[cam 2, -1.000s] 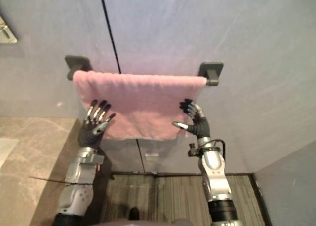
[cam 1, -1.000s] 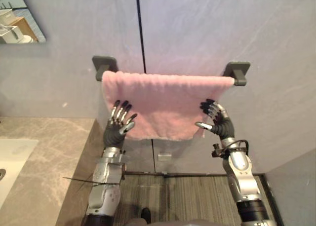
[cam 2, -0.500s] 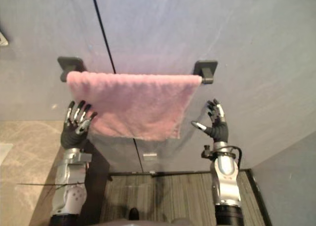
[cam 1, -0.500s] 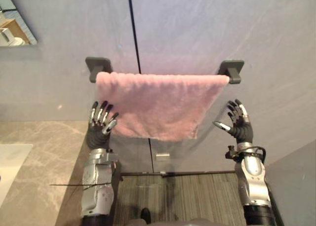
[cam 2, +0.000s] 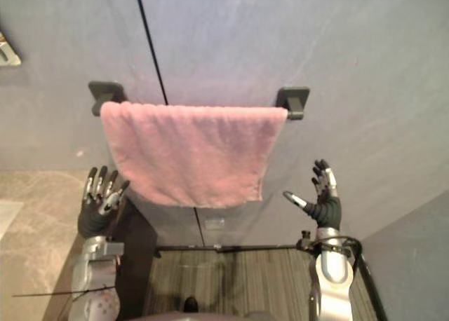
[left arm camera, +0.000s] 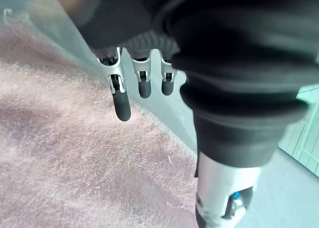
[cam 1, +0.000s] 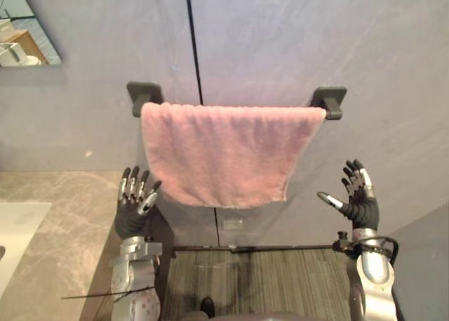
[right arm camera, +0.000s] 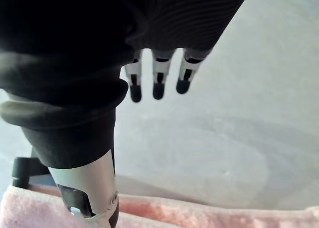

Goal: Organize washtable

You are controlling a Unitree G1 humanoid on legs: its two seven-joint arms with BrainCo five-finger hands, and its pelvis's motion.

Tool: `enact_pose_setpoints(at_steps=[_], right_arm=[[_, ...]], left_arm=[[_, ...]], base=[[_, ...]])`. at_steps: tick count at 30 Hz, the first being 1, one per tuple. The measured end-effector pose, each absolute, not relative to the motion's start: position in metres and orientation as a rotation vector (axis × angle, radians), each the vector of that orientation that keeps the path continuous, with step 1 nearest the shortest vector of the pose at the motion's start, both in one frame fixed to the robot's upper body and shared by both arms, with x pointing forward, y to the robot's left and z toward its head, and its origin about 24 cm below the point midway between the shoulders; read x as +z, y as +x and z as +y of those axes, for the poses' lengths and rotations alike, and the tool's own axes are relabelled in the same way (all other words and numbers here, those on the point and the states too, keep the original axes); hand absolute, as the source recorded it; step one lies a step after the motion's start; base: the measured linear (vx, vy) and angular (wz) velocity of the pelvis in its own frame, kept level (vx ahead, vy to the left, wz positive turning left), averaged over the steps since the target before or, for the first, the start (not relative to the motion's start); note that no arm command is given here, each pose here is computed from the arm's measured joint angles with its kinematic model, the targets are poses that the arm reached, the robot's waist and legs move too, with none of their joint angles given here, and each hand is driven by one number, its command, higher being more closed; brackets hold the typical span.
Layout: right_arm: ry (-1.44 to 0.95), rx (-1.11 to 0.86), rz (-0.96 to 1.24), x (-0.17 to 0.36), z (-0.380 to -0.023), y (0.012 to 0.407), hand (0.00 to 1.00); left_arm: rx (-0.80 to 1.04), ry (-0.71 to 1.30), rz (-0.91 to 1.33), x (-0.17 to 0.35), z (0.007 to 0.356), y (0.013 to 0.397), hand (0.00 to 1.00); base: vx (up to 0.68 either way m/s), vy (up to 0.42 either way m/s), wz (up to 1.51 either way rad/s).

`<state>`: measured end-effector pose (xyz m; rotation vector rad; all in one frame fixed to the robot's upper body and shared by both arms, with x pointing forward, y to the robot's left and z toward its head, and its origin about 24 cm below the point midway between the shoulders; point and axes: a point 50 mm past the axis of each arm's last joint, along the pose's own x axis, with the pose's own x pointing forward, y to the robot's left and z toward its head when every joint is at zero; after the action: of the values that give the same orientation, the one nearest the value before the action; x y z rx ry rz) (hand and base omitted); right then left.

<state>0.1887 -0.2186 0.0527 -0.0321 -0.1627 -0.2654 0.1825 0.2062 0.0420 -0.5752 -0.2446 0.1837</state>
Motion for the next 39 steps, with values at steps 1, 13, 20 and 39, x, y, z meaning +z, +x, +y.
enact_pose_setpoints(at_steps=[1,13,20,39], right_arm=[[-0.03,-0.267,-0.151,0.05,-0.218,0.186,0.0],[0.005,-0.191,0.204,-0.023,-0.2,0.153,0.0],[0.022,-0.173,0.458,-0.073,-0.191,0.13,0.0],[0.063,-0.183,0.855,-0.139,-0.175,0.086,0.0]], left_arm=[[0.181,-0.577,-0.24,0.041,0.205,0.181,0.0],[0.204,-0.515,0.093,-0.023,0.188,0.153,0.0],[0.187,-0.321,0.401,-0.075,0.179,0.133,0.0],[0.174,-0.005,0.84,-0.141,0.179,0.099,0.0]], base=[[0.0,0.0,0.0],[0.0,-0.002,0.0],[-0.02,-0.001,0.01],[0.0,0.0,0.0]])
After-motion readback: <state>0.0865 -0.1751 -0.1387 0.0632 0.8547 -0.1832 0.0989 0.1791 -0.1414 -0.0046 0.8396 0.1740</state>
